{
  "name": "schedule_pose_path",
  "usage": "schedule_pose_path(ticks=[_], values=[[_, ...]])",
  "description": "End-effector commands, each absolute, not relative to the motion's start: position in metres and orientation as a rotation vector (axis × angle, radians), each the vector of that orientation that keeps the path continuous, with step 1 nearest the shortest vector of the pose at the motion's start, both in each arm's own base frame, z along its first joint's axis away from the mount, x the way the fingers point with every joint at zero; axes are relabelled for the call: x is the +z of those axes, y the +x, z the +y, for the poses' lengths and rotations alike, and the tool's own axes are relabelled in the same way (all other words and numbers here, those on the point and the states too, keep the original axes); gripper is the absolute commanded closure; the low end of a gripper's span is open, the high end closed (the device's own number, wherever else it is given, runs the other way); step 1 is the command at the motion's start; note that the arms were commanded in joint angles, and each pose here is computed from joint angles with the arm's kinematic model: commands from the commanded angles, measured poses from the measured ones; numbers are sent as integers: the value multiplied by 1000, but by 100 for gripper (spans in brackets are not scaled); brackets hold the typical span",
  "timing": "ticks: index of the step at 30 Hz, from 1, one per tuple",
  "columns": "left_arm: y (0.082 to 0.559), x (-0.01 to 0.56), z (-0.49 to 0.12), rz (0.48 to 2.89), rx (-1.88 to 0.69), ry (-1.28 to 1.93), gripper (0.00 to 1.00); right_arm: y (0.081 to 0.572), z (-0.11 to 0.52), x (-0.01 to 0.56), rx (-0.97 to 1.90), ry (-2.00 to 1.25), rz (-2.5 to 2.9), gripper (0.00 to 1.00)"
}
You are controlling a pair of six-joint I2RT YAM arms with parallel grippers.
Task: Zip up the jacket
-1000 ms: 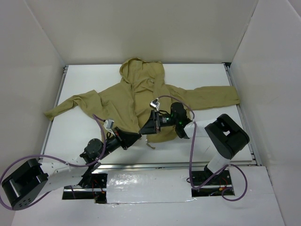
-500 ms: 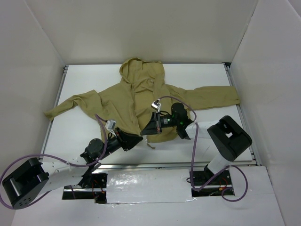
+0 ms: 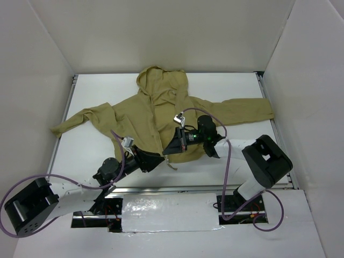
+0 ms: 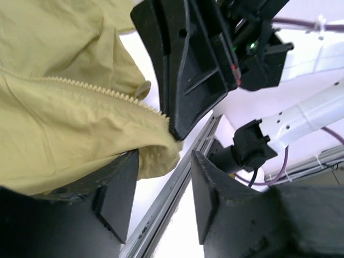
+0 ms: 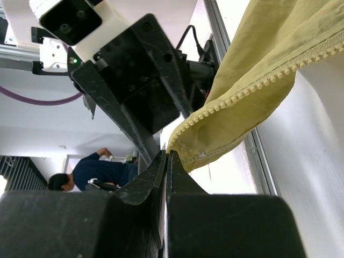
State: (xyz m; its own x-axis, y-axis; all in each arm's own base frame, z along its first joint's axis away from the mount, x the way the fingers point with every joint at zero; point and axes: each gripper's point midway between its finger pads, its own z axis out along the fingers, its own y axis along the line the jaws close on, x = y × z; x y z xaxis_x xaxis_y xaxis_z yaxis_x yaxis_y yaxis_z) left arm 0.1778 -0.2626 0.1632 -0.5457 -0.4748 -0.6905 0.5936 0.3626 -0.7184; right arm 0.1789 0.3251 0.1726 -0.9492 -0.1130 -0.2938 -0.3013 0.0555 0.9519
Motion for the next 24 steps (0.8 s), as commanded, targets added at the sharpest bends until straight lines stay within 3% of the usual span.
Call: schedule_pose_path(ticks=[1,8,11,12,13,16,17,21,24], values=[[168,155,-261,1630,-1391,171,43,179,325,195,2028,-523,2088,100],[165,153,-262,1625,-1409,175,36,180,323,201,2026,-521,2075,100],[165,153,-259,1621,-1405,171,21,179,324,203,2040,-520,2073,100],[165,155,-260,1611,-1404,180,9,179,324,204,2042,-523,2064,100],[164,156,-260,1605,-1406,187,4,178,324,204,2047,-526,2063,100],[165,159,-263,1597,-1403,205,1,177,324,203,2054,-526,2065,100],[166,159,-263,1596,-1401,209,1,175,325,202,2060,-522,2072,100],[164,161,-265,1578,-1414,225,36,174,324,204,2067,-523,2058,100],[165,162,-266,1576,-1417,220,44,174,324,206,2069,-528,2052,100]])
